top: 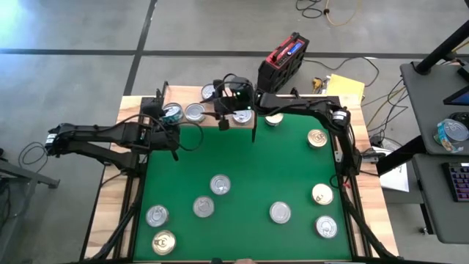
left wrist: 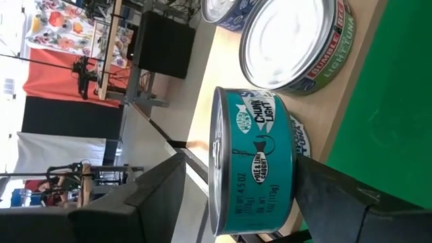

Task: Stack canned seafood by type on shelf
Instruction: Stack the center light blue tuna can on top of the light blue tuna can on the shelf

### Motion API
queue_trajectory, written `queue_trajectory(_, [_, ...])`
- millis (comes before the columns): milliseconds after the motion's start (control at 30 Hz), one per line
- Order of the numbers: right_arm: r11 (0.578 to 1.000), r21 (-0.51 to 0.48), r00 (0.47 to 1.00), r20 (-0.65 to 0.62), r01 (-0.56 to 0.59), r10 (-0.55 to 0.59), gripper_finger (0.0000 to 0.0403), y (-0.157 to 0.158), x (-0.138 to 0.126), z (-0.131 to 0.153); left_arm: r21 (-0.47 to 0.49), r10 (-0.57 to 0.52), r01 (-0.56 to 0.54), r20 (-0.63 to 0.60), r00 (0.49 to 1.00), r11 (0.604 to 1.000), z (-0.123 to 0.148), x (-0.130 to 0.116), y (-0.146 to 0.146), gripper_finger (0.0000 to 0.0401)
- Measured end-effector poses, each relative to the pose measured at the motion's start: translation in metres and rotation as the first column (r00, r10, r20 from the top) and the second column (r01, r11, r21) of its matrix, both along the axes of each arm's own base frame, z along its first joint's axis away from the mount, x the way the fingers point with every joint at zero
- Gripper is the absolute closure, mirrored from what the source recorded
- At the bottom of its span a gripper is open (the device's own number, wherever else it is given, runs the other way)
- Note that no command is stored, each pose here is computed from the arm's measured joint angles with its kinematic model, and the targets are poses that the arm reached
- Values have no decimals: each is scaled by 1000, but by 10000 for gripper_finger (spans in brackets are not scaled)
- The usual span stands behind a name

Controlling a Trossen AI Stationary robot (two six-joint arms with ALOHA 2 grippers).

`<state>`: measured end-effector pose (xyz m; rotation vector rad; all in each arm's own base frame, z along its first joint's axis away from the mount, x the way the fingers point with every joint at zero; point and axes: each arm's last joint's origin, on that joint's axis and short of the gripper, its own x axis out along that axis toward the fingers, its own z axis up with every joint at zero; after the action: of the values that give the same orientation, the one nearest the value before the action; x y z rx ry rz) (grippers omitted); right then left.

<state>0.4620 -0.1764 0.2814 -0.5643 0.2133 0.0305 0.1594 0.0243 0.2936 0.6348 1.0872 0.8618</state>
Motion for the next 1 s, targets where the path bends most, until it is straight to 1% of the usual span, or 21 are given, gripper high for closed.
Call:
queue_trajectory(67, [999,39,1000,25,10,-11,273,1,5,-6,-2,3,-3,9,1000,1000,0,-1,0,156])
queue_trajectory(167, [994,94,996,68,48,-54,343,5,17,-13,-3,6,-6,17,1000,1000,1,-1,0,156])
queue_trajectory(200, [994,94,995,78,49,-57,365,7,22,-14,-3,7,-7,18,1000,1000,1,-1,0,156])
queue_trajectory(233, [994,95,995,80,47,-54,379,8,26,-15,-3,7,-7,18,1000,1000,1,-1,0,156])
queue_trajectory(367, [991,127,992,106,51,-65,390,10,43,-16,-4,7,-7,19,1000,1000,1,-1,0,156])
queue_trajectory(533, [988,142,993,99,56,-70,394,6,56,-19,-4,7,-7,20,1000,1000,1,-1,0,156])
queue_trajectory(700, [988,154,994,102,31,-47,394,12,65,-23,-5,9,-9,25,1000,1000,1,-1,0,156])
queue_trajectory(800, [988,156,995,103,-6,-10,394,18,69,-27,-6,10,-10,28,1000,1000,1,-1,0,156])
queue_trajectory(1000, [989,145,991,132,-33,14,394,26,73,-25,-8,13,-13,35,999,1000,1,0,0,156])
